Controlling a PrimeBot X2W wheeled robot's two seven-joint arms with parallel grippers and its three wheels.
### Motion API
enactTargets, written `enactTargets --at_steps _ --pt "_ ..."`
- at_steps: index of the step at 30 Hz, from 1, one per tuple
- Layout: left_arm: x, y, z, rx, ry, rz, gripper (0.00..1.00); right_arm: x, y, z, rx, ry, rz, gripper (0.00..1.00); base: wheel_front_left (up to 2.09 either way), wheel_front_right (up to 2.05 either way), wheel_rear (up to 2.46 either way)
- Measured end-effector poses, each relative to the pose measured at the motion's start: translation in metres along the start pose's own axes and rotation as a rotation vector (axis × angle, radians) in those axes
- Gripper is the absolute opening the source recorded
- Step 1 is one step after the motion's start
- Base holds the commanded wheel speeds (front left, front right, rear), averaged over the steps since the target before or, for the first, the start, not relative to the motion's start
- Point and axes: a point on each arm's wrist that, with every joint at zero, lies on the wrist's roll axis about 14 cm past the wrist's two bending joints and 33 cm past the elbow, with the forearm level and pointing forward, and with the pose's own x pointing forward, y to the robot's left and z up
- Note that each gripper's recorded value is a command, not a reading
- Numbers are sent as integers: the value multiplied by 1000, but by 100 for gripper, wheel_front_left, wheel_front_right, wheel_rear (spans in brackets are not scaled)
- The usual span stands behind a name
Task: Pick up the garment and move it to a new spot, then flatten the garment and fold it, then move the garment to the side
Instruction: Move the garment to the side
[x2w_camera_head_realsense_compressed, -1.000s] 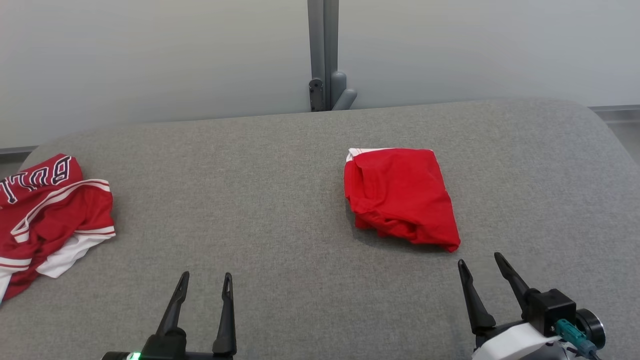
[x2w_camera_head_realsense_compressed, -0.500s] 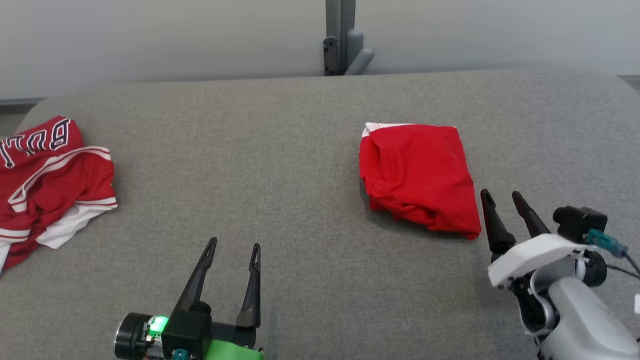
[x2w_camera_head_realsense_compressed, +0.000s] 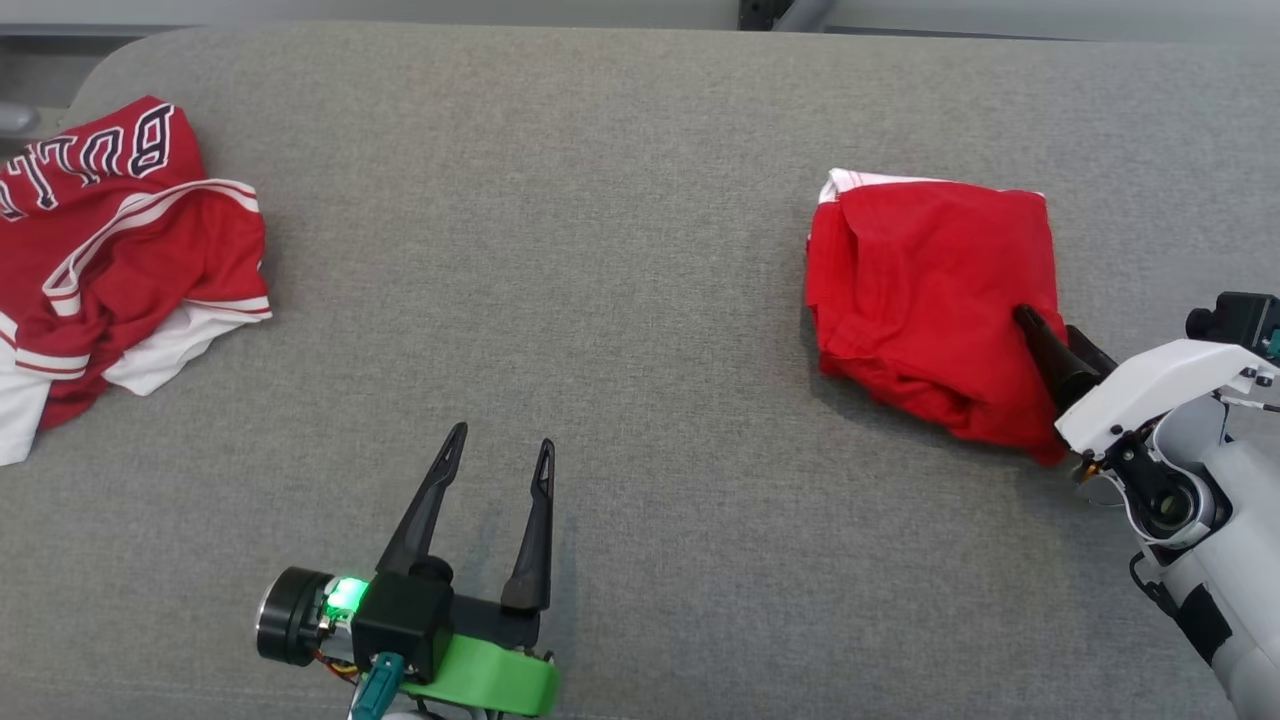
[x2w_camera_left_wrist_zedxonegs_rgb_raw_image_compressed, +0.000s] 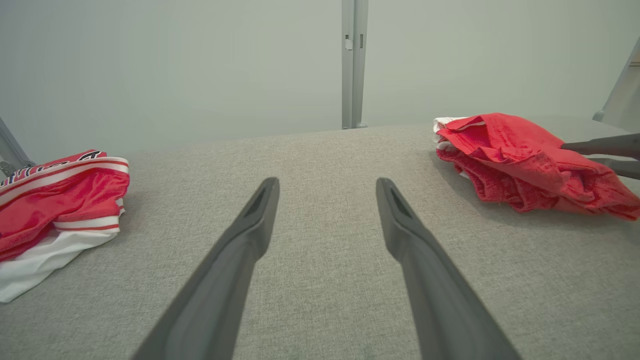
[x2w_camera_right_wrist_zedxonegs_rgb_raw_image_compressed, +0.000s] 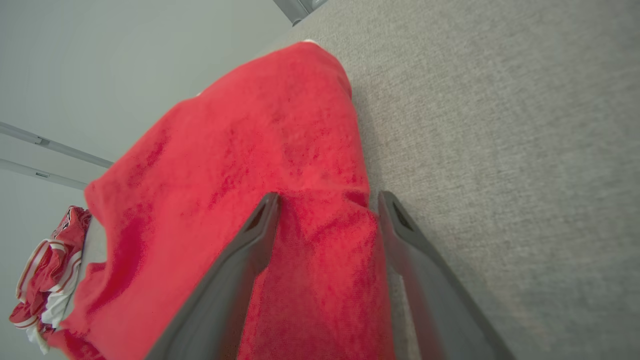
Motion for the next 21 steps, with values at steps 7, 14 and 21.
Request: enactTargets --at_steps 7,14,21 --pt "-1 9 -6 6 21 35 100 15 -7 -26 24 140 -7 100 0 0 0" --pt "0 9 -8 4 27 36 100 16 -10 -29 -25 182 2 0 0 0 0" --pt "10 3 -10 1 25 9 100 13 -19 -6 -136 141 6 0 0 0 0"
